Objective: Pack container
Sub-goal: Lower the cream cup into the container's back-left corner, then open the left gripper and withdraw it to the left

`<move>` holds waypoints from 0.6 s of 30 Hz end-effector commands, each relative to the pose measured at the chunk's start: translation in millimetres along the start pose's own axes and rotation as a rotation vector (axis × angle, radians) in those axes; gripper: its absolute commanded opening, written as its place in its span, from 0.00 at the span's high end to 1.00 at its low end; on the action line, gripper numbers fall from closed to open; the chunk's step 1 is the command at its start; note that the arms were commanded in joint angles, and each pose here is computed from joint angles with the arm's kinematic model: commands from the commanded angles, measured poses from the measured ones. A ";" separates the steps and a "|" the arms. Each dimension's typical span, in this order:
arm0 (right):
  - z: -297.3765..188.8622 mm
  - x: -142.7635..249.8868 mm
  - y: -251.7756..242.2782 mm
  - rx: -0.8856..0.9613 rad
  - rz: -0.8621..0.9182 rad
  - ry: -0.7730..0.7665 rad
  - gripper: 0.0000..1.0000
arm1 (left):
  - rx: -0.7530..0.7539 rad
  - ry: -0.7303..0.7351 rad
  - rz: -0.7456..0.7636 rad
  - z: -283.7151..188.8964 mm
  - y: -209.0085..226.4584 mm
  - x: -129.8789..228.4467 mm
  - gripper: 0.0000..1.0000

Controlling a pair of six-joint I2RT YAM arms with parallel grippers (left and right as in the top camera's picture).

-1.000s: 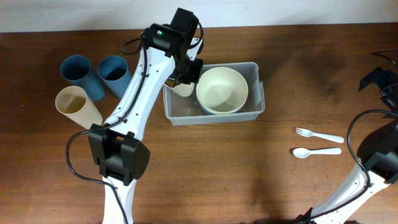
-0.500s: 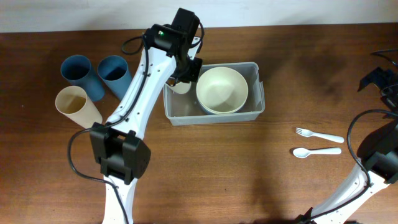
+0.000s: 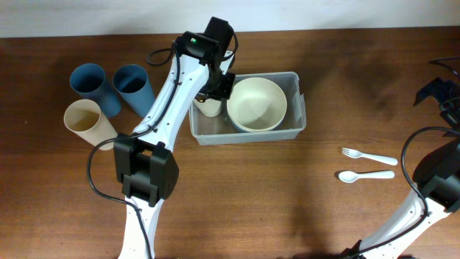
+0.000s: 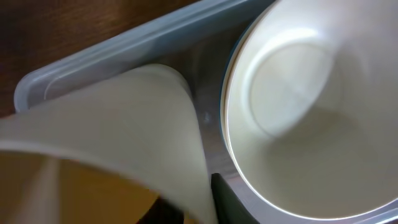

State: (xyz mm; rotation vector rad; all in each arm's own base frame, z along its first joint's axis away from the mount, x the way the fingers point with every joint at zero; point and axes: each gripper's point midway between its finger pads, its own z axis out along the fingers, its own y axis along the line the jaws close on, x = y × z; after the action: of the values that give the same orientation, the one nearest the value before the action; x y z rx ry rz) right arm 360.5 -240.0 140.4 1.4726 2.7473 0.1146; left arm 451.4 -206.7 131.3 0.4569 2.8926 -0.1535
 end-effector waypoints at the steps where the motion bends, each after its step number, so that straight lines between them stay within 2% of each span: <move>1: -13.4 2.6 1.0 -0.009 0.007 -0.029 0.01 | -0.007 -0.033 0.009 -7.4 1.3 -7.1 0.77; 6: -13.4 2.6 1.0 -0.009 0.007 -0.029 0.01 | -0.006 -0.057 0.010 -7.7 1.0 -12.8 0.73; 13: -13.4 2.6 1.0 -0.009 0.007 -0.029 0.01 | -0.046 -0.084 0.007 -8.4 8.3 -19.4 0.62; 15: -13.4 2.6 1.0 -0.009 0.007 -0.029 0.01 | -0.055 -0.086 0.005 -8.5 11.0 -19.8 0.55; 18: -13.4 2.6 1.0 -0.009 0.007 -0.029 0.01 | -0.066 -0.092 -0.003 -9.5 16.4 -21.5 0.50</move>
State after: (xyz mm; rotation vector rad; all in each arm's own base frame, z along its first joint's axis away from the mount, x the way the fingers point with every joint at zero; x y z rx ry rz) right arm 360.5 -240.0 140.4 1.4731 2.7470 0.1146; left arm 465.9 -205.0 134.4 0.4436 2.8342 -0.1144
